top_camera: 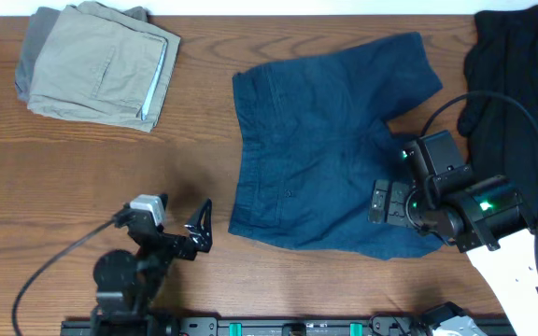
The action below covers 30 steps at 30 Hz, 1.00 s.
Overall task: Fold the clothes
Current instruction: 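Move the left gripper to the shorts' left edge and grasp it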
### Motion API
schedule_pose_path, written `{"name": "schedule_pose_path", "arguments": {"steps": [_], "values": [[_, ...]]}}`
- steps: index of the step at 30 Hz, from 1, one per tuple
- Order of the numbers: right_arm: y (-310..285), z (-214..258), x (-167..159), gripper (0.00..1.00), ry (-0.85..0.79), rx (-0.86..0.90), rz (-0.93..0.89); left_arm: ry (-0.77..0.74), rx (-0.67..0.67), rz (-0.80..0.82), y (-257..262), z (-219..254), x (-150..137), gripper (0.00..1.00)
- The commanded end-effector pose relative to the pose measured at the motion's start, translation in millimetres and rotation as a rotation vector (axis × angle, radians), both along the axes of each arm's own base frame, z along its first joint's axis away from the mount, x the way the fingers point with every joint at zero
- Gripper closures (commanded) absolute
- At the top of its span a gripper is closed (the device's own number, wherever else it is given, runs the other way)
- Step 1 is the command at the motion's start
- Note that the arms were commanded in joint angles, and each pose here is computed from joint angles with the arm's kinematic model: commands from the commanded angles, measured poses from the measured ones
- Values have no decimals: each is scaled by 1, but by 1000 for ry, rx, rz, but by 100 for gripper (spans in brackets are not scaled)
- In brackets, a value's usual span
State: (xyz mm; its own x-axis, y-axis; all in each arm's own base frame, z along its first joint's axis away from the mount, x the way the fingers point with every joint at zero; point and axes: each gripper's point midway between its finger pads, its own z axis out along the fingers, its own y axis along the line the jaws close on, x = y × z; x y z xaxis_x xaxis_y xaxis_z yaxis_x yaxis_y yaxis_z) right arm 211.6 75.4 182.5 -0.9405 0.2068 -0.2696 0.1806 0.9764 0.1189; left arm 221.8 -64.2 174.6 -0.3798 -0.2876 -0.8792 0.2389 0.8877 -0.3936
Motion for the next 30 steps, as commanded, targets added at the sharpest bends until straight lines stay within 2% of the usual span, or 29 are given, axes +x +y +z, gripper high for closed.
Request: {"name": "schedule_pose_path", "arguments": {"steps": [1, 4, 9, 14, 21, 30], "values": [[-2, 3, 4, 1, -36, -10, -20, 7, 83, -66, -6, 42, -2, 2], [6, 5, 8, 1, -46, 35, -12, 168, 154, -95, -5, 55, -1, 2], [3, 7, 15, 1, -65, 55, -37, 543, 161, -112, -3, 64, -3, 2], [-19, 8, 24, 1, -79, 50, -106, 780, 160, -126, -2, 61, -4, 2], [-67, 8, 30, 1, -77, 81, -217, 919, 188, -147, -12, 39, -21, 2], [-93, 9, 29, 1, -81, 116, -272, 902, 277, -251, -56, 20, -33, 2]]}}
